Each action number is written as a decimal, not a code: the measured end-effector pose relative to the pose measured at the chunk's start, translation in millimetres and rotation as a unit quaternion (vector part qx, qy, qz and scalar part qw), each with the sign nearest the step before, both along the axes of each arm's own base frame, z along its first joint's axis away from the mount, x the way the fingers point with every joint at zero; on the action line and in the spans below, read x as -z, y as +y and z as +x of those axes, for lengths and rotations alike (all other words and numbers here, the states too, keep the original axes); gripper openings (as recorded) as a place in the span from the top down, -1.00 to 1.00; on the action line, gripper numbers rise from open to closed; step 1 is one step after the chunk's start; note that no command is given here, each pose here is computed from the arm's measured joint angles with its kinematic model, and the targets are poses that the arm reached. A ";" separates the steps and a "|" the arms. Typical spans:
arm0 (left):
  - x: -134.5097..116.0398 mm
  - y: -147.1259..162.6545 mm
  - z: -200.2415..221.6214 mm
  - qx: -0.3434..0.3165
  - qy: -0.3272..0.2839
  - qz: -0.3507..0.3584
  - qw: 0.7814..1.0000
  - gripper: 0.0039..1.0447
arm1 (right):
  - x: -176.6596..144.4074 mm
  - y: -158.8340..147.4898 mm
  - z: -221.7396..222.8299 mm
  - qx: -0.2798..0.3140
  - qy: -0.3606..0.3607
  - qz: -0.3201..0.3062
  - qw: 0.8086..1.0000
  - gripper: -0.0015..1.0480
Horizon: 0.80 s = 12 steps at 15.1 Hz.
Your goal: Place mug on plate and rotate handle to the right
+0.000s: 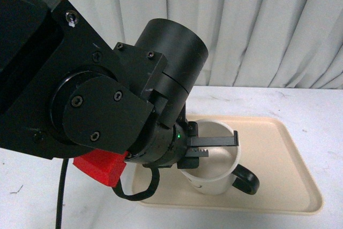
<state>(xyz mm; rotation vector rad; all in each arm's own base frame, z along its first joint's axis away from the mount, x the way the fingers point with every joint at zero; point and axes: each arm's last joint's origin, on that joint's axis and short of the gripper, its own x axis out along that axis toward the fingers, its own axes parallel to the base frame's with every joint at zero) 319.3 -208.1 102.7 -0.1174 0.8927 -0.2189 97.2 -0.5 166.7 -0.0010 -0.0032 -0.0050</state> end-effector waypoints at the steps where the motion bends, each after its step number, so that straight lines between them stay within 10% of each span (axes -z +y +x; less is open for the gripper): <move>1: 1.6 -1.6 -0.4 0.001 -0.001 0.000 1.000 0.95 | 0.0 0.0 0.0 0.000 0.000 0.000 1.000 -0.87; 5: 5.5 -0.3 0.4 -0.006 0.005 0.002 1.000 0.81 | 0.0 0.0 0.0 0.000 0.000 0.000 1.000 -0.87; 12: -22.7 -18.2 -1.5 0.033 -0.015 -0.011 0.999 -0.69 | 0.0 0.0 0.0 0.000 0.000 0.000 1.000 -0.87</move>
